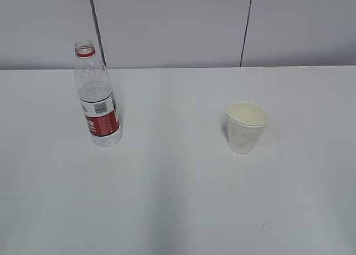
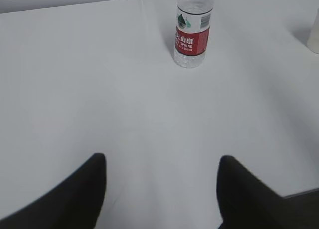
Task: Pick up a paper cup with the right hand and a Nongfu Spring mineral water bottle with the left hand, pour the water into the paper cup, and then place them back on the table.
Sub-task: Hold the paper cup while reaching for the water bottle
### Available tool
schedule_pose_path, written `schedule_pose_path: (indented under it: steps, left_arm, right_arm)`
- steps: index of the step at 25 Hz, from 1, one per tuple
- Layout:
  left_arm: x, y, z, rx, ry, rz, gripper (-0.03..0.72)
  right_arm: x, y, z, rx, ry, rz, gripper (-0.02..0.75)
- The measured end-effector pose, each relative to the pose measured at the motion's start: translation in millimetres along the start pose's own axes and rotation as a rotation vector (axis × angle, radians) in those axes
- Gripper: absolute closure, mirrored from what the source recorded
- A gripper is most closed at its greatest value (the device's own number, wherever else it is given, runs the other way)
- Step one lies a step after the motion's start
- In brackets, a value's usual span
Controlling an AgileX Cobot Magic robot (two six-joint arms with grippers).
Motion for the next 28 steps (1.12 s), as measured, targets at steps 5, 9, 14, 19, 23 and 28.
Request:
schedule_pose_path:
  steps: [5,9,14,19,23,28]
  left_arm:
    - [0.0,0,0,0.000,0.000,0.000,0.249]
    - [0.0,0,0,0.000,0.000,0.000,0.249]
    - [0.0,0,0,0.000,0.000,0.000,0.249]
    - [0.0,0,0,0.000,0.000,0.000,0.249]
    - [-0.1,0,0,0.000,0.001,0.001,0.249]
    - [-1.7,-7,3,-0.044,0.009,0.002,0.249]
  right_arm:
    - [0,0,0,0.000,0.000,0.000,0.206]
    - [0,0,0,0.000,0.000,0.000,0.206]
    - [0,0,0,0.000,0.000,0.000,0.206]
    - [0,0,0,0.000,0.000,0.000,0.206]
    - [-1,-2,1,-0.014,0.004,0.000,0.206]
    - [-6,-24,7,-0.148,0.036,-0.001,0.206]
Point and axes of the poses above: a point on each arm's last joint axis where the gripper is mounted, z pointing back along that axis away from the gripper, x along the wrist's bending axis when the last joint is at zero, y = z × x, the point moved 4 cm from there along -z, pointing out along that axis toward the gripper, and after that the axes turned 12 degrees about z, right-handed, at the moved point
